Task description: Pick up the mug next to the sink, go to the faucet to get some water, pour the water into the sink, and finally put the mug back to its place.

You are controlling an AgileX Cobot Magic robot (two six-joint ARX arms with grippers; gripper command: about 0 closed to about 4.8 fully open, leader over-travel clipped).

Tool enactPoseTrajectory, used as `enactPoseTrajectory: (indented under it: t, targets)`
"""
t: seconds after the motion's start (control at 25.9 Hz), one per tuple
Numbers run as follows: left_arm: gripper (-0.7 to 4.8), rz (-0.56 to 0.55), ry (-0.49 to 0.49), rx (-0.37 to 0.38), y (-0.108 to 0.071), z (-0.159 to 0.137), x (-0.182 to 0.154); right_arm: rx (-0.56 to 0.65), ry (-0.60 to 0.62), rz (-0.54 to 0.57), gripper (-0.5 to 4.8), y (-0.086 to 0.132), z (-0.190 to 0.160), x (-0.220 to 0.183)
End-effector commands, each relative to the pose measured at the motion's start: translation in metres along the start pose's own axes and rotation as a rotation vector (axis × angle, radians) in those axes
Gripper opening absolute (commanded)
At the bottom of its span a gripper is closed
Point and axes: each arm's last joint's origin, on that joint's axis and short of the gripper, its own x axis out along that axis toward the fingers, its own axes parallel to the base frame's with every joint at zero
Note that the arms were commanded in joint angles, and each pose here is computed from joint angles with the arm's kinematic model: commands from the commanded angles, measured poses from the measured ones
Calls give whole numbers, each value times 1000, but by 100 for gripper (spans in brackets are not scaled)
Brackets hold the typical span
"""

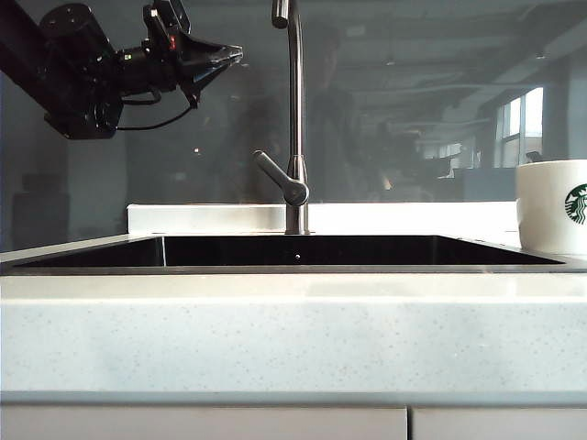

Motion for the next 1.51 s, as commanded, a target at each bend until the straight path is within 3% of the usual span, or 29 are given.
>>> enactPoseTrajectory:
  t: [0.04, 0.08, 0.15, 0.81, 0.93, 1.0, 1.08, 1.16, 1.2, 1.28, 1.39, 1.51]
  targets:
    - [-4, -16, 12, 9, -12, 12, 3, -9, -57, -1, -2, 3, 8, -15]
    - [-3, -15, 25, -72, -11, 11, 2, -15, -85, -2, -1, 4, 11, -19]
    - [-3, -16, 43, -154, -11, 10, 3, -24, -124, 2, -1, 5, 15, -26]
    - [-3, -19, 54, -162, -11, 9, 4, -33, -163, -1, -1, 7, 19, -34]
    - [-3, -7, 77, -261, -10, 14, 5, -33, -163, -1, -1, 7, 19, -34]
    - [-3, -8, 146, -250, -18, 31, 8, -33, -164, -1, -1, 7, 19, -34]
    - [-3, 22, 92, -95, -34, 54, 11, -32, -160, -1, -1, 7, 18, -34]
    - [-3, 118, 35, 20, -49, 68, 13, -32, -157, -1, -1, 7, 18, -34]
    - [-3, 222, 12, 67, -59, 74, 13, -31, -156, -1, -1, 7, 18, -34]
    - [-3, 488, 20, 101, -78, 81, 10, -32, -157, -1, -1, 7, 18, -34]
    - [-3, 1043, 98, 96, -122, 94, 13, -31, -156, -1, -1, 7, 18, -34]
    - [-3, 1263, 163, 166, -162, 106, 19, -32, -156, 0, -1, 7, 18, -34]
